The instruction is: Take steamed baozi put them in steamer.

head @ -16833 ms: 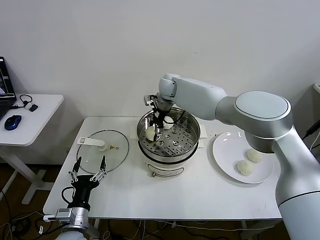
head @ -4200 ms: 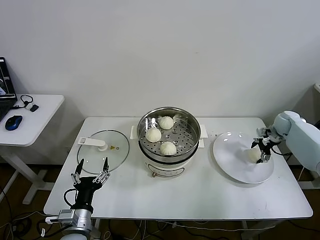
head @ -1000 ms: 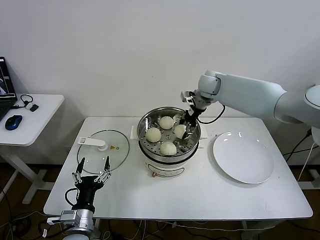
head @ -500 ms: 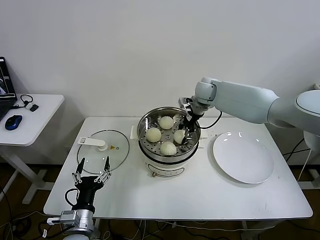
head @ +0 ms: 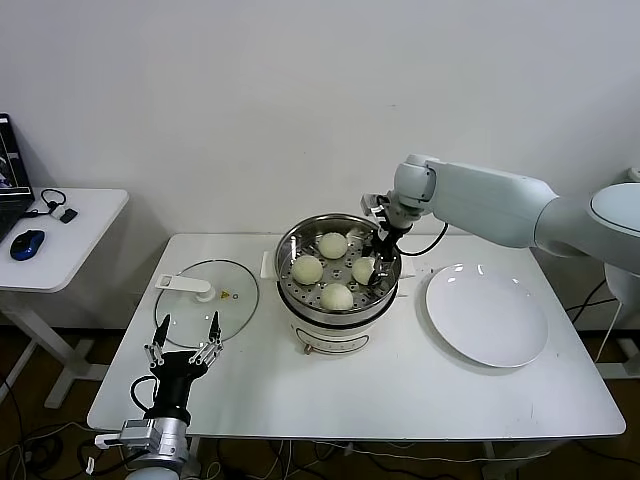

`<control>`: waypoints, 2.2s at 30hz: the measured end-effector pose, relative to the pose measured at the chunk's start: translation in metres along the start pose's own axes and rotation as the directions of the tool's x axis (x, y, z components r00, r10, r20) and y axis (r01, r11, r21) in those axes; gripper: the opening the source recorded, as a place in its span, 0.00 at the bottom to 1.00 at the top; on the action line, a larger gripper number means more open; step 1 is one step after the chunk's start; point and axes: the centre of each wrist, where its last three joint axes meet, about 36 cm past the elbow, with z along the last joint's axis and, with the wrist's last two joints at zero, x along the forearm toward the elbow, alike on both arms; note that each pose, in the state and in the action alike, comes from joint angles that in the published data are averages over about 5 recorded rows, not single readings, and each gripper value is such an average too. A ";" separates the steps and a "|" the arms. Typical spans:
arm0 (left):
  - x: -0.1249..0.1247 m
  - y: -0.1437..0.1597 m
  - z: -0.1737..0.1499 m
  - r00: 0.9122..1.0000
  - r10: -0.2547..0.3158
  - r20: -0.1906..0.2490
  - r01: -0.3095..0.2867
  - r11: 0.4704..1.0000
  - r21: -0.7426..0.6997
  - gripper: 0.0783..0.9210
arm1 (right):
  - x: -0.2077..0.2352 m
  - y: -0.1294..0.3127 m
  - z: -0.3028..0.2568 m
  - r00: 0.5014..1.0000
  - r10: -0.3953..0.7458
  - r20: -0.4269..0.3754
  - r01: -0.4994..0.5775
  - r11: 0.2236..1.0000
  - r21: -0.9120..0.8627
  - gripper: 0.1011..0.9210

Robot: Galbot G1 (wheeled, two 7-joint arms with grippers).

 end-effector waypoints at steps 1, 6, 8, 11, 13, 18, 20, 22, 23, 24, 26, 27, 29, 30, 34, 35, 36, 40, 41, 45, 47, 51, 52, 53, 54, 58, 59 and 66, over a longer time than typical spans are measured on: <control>0.000 0.000 0.000 1.000 0.000 0.000 0.000 1.000 0.000 0.88 | 0.000 0.000 0.000 1.000 0.001 -0.001 -0.001 1.000 0.000 0.71; 0.001 0.001 0.000 1.000 -0.002 -0.001 0.002 1.000 -0.001 0.88 | 0.000 -0.001 0.002 1.000 0.006 0.002 -0.006 1.000 -0.002 0.83; 0.001 0.001 0.000 1.000 -0.002 -0.001 0.002 1.000 -0.001 0.88 | 0.001 -0.001 0.002 1.000 0.008 0.003 -0.008 1.000 -0.003 0.87; 0.000 0.001 -0.001 1.000 -0.003 0.000 0.003 1.000 -0.001 0.88 | 0.005 -0.002 0.002 1.000 0.012 0.008 -0.012 1.000 -0.004 0.88; 0.000 0.001 -0.001 1.000 -0.003 0.000 0.003 1.000 -0.001 0.88 | 0.008 -0.002 0.002 1.000 0.015 0.013 -0.015 1.000 -0.006 0.88; 0.000 0.000 -0.001 1.000 -0.002 0.001 0.002 1.000 -0.001 0.88 | 0.019 -0.002 0.002 0.999 0.021 0.027 -0.021 1.000 -0.008 0.88; 0.000 0.000 -0.001 1.000 -0.001 0.001 0.001 1.000 -0.002 0.88 | 0.025 -0.001 0.002 0.999 0.026 0.034 -0.025 1.000 -0.008 0.88; 0.000 0.000 -0.002 1.000 0.000 0.002 0.000 1.000 -0.002 0.88 | 0.031 0.000 0.002 0.999 0.030 0.040 -0.029 1.000 -0.010 0.88; 0.000 -0.001 -0.002 1.000 0.001 0.002 -0.001 1.000 -0.002 0.88 | 0.033 0.000 0.003 0.999 0.031 0.043 -0.031 0.999 -0.011 0.88; 0.000 -0.001 -0.003 1.000 0.001 0.003 -0.001 1.000 -0.002 0.88 | 0.035 0.001 0.003 0.998 0.033 0.046 -0.032 0.999 -0.011 0.88; 0.001 -0.001 -0.003 1.000 0.001 0.003 -0.001 1.000 -0.003 0.88 | 0.039 0.003 0.003 0.998 0.036 0.054 -0.036 0.999 -0.011 0.88; 0.001 -0.001 -0.003 1.000 0.001 0.002 -0.001 1.000 -0.003 0.88 | 0.041 0.004 0.003 0.998 0.038 0.058 -0.038 0.999 -0.011 0.88; 0.002 0.000 -0.004 1.000 0.001 0.002 -0.001 1.000 -0.004 0.88 | 0.046 0.006 0.004 0.997 0.045 0.069 -0.044 0.999 -0.011 0.88; 0.003 0.000 -0.004 1.000 0.002 0.001 -0.002 1.000 -0.004 0.88 | 0.049 0.008 0.005 0.996 0.049 0.074 -0.048 0.999 -0.011 0.88; 0.005 0.000 -0.005 1.000 0.001 0.002 -0.001 1.000 -0.005 0.88 | 0.060 0.013 0.011 0.992 0.070 0.102 -0.069 0.997 -0.019 0.88; 0.005 0.000 -0.006 1.000 0.000 0.003 0.000 1.000 -0.005 0.88 | 0.063 0.015 0.014 0.991 0.077 0.111 -0.075 0.997 -0.023 0.88; 0.005 0.000 -0.006 1.000 -0.001 0.004 0.001 1.000 -0.005 0.88 | 0.065 0.017 0.017 0.989 0.085 0.121 -0.082 0.996 -0.028 0.88; 0.006 0.000 -0.008 1.000 -0.005 0.007 0.005 1.000 -0.007 0.88 | 0.073 0.027 0.032 0.975 0.133 0.176 -0.125 0.991 -0.056 0.88; 0.006 0.000 -0.009 1.000 -0.005 0.008 0.005 1.000 -0.008 0.88 | 0.075 0.030 0.036 0.970 0.149 0.192 -0.139 0.988 -0.064 0.88; 0.006 0.000 -0.009 1.000 -0.006 0.008 0.006 1.000 -0.010 0.88 | 0.081 0.046 0.058 0.939 0.227 0.260 -0.206 0.973 -0.105 0.88; 0.006 -0.001 -0.009 1.000 -0.004 0.008 0.004 1.000 -0.011 0.88 | 0.081 0.057 0.070 0.915 0.274 0.296 -0.245 0.961 -0.131 0.88; 0.006 -0.003 -0.009 1.000 -0.001 0.008 0.001 1.000 -0.012 0.88 | 0.075 0.083 0.095 0.849 0.378 0.370 -0.326 0.925 -0.197 0.88; 0.006 -0.003 -0.009 1.000 0.000 0.009 0.001 1.000 -0.012 0.88 | 0.072 0.090 0.102 0.827 0.407 0.387 -0.347 0.912 -0.217 0.88; 0.005 -0.003 -0.009 1.000 0.000 0.010 0.001 1.000 -0.012 0.88 | 0.069 0.098 0.108 0.805 0.436 0.403 -0.369 0.899 -0.237 0.88; 0.005 -0.003 -0.010 1.000 -0.001 0.011 0.001 1.000 -0.012 0.88 | 0.064 0.106 0.113 0.781 0.465 0.417 -0.390 0.885 -0.256 0.88; 0.005 -0.003 -0.010 1.000 -0.007 0.015 0.007 1.000 -0.009 0.88 | 0.043 0.136 0.128 0.669 0.575 0.471 -0.468 0.818 -0.334 0.88; 0.005 -0.004 -0.010 1.000 -0.008 0.015 0.008 1.000 -0.008 0.88 | 0.037 0.144 0.130 0.637 0.601 0.483 -0.484 0.799 -0.357 0.88; 0.008 -0.006 -0.009 1.000 -0.011 0.013 0.011 1.000 -0.004 0.88 | -0.007 0.196 0.141 0.390 0.760 0.519 -0.553 0.644 -0.529 0.88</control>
